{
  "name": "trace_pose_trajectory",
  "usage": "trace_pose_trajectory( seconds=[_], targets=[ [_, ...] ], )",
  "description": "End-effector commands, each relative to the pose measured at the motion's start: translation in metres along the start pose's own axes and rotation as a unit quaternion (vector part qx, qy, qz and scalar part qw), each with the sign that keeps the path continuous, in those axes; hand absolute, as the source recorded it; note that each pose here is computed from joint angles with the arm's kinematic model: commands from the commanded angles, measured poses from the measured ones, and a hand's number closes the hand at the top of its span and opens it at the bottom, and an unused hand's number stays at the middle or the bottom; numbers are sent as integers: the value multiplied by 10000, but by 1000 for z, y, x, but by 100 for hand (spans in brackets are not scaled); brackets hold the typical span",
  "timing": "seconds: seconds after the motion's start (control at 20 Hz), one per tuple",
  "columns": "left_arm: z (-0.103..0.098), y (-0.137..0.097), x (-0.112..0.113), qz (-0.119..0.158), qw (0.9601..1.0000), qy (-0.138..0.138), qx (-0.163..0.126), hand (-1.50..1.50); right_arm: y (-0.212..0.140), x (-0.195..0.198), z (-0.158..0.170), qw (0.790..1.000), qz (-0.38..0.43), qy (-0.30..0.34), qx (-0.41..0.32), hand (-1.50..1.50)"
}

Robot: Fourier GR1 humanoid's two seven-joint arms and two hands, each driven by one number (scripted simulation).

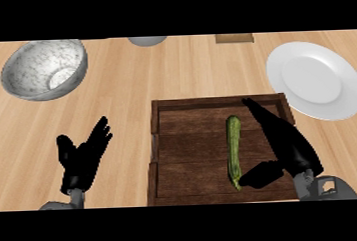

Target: Pick the squash from the tray and place it in the plate

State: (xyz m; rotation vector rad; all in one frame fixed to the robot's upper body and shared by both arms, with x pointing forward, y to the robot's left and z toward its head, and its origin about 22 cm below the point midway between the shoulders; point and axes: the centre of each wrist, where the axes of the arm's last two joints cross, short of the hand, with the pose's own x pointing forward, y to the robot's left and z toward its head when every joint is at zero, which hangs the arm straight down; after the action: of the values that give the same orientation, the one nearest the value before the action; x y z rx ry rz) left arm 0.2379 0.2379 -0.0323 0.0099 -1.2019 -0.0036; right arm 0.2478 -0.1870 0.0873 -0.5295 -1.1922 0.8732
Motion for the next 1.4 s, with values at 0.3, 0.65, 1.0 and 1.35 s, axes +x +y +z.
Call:
trace_pose_trajectory(
  seconds=[0.3,0.65,1.0,1.35],
  targets=[
    [5,-1,-9,3,10000,89,-22,0,19,21,-10,9973,592,422,-116,-150],
    [9,1,-15,1,10000,14,-84,0,53,10,-12,9964,690,487,-43,-150],
    [7,-5,5,39,9999,141,-47,0,51,-7,-40,9962,622,556,238,-150],
    [4,-3,4,-32,9999,126,-37,0,63,-17,-50,9899,1376,144,313,150]
  ],
)
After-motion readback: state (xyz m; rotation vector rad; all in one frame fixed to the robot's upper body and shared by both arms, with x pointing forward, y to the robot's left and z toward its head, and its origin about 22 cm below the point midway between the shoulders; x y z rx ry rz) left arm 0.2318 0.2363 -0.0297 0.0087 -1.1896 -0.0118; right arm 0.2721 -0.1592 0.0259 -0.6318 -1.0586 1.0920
